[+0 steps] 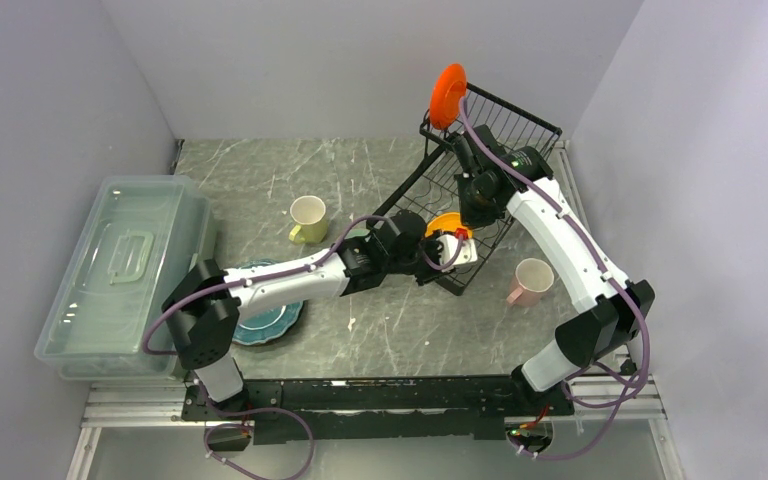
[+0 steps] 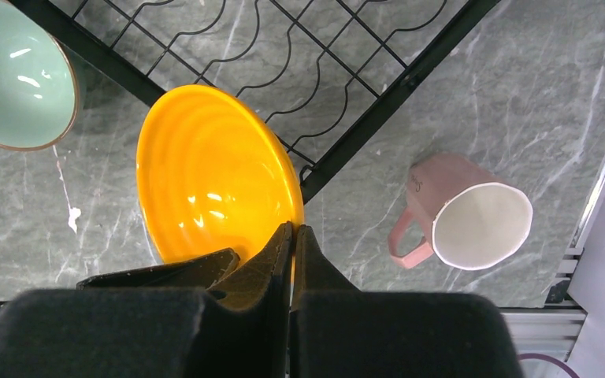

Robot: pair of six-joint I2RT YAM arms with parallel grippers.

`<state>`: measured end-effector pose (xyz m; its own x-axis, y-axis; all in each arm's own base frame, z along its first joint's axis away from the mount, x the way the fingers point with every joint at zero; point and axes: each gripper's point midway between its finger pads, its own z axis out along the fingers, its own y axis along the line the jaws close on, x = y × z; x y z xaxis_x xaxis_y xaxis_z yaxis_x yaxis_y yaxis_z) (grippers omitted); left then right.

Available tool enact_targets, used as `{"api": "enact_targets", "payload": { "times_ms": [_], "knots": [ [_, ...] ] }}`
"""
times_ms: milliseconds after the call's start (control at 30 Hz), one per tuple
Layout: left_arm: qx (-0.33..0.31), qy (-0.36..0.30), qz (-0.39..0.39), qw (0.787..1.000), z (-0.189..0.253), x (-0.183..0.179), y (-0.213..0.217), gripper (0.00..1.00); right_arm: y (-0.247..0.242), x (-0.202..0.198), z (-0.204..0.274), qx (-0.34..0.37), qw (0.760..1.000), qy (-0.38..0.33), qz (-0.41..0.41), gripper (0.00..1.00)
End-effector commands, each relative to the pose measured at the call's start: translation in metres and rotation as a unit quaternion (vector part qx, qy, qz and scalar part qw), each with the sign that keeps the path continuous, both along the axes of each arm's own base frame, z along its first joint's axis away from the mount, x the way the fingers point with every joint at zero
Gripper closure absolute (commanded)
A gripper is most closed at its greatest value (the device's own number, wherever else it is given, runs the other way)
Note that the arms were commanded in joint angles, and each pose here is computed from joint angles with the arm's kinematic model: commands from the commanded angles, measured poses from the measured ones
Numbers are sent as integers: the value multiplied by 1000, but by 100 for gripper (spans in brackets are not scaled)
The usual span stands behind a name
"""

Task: Load the mixed dishes into the dish rack
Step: Pick up the bowl from the dish rack.

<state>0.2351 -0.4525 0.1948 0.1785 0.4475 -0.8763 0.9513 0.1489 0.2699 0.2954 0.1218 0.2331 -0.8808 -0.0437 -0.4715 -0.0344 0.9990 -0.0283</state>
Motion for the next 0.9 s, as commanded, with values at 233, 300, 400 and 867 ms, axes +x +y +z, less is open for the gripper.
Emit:
{"api": "enact_targets", "payload": {
  "times_ms": [233, 300, 400, 867],
  "knots": [
    [-20, -34, 20, 999, 20, 11, -3, 100, 1, 1, 19, 21, 999, -34, 4, 100],
    [-25, -37, 23, 999, 25, 11, -2, 100, 2, 0, 18, 22, 999, -34, 6, 100],
    [-35, -32, 23, 999, 31, 9, -2, 100, 1, -1, 19, 24, 999, -35, 7, 71],
    [-93, 121, 5, 988, 57, 2, -11, 100, -37, -24, 93, 33, 986, -156, -47, 8]
  ]
}}
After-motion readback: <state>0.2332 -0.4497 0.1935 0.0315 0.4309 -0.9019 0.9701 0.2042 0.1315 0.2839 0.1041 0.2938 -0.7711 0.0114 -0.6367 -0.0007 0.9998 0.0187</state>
